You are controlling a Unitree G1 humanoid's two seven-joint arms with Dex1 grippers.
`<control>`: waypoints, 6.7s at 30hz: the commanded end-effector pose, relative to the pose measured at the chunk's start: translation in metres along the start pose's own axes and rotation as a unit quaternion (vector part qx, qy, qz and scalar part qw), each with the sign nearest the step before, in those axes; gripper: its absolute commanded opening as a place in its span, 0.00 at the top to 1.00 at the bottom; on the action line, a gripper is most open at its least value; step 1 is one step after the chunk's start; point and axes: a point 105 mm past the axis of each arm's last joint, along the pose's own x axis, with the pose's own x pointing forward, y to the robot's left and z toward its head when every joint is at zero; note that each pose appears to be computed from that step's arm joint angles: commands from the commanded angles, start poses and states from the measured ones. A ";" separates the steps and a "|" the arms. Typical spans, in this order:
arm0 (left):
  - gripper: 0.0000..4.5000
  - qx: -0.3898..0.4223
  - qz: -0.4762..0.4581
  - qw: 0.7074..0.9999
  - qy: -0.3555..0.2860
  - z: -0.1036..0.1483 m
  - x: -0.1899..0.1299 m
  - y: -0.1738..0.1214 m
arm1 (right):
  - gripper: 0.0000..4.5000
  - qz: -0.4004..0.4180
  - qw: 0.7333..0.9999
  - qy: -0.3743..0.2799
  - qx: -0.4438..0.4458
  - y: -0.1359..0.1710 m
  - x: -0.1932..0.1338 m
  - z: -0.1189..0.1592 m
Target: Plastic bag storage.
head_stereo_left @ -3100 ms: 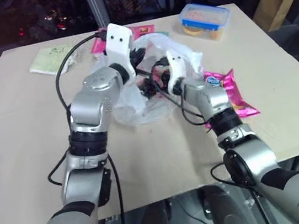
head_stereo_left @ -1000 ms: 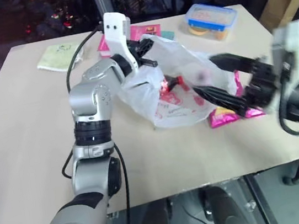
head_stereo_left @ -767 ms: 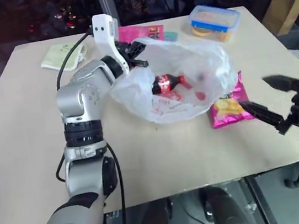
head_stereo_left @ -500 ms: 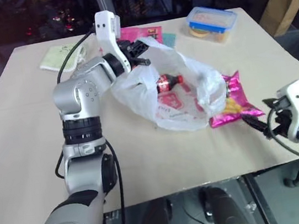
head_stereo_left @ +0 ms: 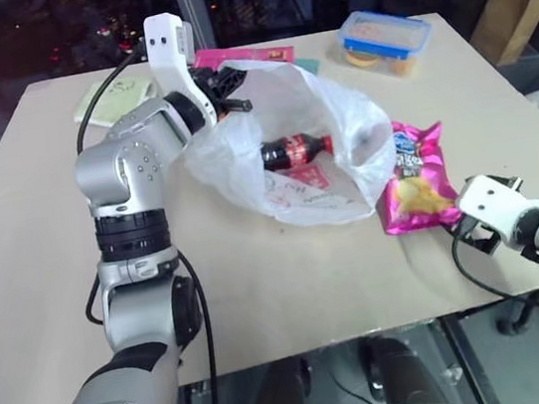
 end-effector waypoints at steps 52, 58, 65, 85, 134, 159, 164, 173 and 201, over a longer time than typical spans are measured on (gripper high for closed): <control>1.00 0.045 -0.087 0.995 0.009 0.020 0.052 -0.021 | 0.98 0.226 0.872 -0.396 0.178 -0.016 -0.168 0.205; 1.00 0.052 -0.149 0.987 0.019 0.025 0.022 -0.019 | 0.98 0.191 0.899 -0.351 0.179 -0.020 -0.130 0.185; 1.00 0.062 -0.162 0.984 0.042 0.018 0.006 -0.021 | 0.98 0.152 0.925 -0.327 0.123 -0.029 -0.077 0.178; 1.00 0.011 -0.176 0.984 0.036 0.012 0.002 -0.062 | 0.98 0.021 0.979 -0.186 -0.076 -0.035 0.087 0.221; 0.41 -0.103 -0.320 0.916 0.219 -0.033 -0.167 -0.045 | 0.71 -0.082 0.963 -0.101 0.236 -0.044 0.011 0.086; 0.98 -0.091 -0.234 0.962 0.104 -0.089 -0.075 -0.093 | 1.00 -0.067 0.966 -0.124 0.215 -0.053 0.000 0.096; 0.98 -0.069 -0.245 0.963 0.090 -0.084 -0.082 -0.091 | 1.00 -0.068 0.966 -0.123 0.218 -0.053 -0.001 0.096; 0.29 0.042 -0.248 0.963 0.095 -0.077 -0.101 -0.091 | 1.00 -0.063 0.965 -0.126 0.220 -0.051 0.001 0.096; 0.04 0.241 -0.106 0.963 0.061 -0.108 -0.055 -0.067 | 1.00 -0.036 0.960 -0.155 0.231 -0.052 0.008 0.114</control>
